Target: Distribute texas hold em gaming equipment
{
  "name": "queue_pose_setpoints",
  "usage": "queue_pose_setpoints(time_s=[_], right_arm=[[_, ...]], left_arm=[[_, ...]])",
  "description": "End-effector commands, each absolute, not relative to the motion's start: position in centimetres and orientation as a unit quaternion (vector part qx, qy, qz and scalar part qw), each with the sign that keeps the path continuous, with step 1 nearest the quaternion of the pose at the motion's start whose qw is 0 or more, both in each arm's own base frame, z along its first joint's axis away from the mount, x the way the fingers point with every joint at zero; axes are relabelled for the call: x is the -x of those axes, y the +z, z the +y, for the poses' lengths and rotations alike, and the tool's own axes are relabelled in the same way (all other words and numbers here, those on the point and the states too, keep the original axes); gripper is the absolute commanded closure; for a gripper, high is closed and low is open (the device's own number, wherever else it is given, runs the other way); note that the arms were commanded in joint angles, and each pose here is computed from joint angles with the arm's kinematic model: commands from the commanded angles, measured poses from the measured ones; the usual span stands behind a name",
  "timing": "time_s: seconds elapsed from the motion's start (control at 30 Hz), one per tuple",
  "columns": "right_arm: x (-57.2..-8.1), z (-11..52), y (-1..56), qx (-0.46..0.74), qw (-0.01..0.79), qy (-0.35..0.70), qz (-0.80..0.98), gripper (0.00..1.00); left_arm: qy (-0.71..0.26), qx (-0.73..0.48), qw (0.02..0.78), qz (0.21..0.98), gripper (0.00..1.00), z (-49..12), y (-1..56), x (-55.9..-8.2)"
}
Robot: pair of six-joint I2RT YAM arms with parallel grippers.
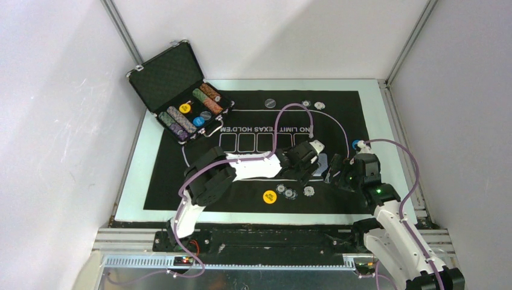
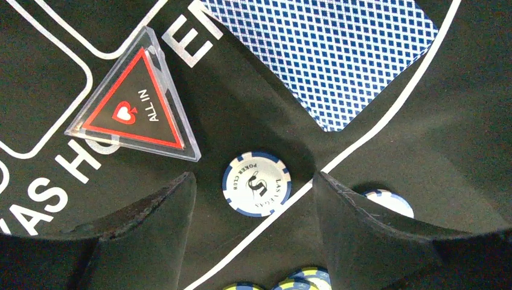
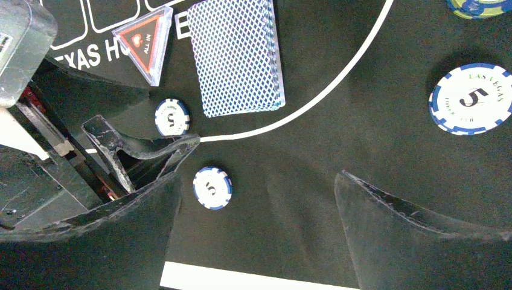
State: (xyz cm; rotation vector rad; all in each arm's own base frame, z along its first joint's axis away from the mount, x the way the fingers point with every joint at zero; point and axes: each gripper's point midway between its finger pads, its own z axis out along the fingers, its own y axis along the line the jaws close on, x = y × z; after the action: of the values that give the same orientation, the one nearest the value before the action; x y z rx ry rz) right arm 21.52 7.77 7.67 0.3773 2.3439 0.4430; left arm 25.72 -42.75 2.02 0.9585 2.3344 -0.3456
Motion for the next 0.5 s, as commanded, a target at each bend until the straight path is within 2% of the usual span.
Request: queue_pose_setpoints(time_s=[0.0, 0.33, 0.47], right_arm=[[-22.4, 7.6, 8.4, -0.152, 0.375, 0.171, 0.898, 0.01], [-22.4, 7.5, 8.4, -0.153, 0.376, 0.172, 0.898, 0.01], [-22.4, 7.5, 8.5, -0.153, 0.378, 0.172, 0.897, 0.01]], left_arm=[[-0.104, -0.35, 0.273, 0.89, 0.27, -42.1, 0.2, -25.3], [-0.112, -0.367, 0.254, 0.888, 0.52, -42.6, -0.9, -23.1], [-0.117, -0.363, 0.254, 0.889, 0.57, -42.5, -0.1, -22.9]])
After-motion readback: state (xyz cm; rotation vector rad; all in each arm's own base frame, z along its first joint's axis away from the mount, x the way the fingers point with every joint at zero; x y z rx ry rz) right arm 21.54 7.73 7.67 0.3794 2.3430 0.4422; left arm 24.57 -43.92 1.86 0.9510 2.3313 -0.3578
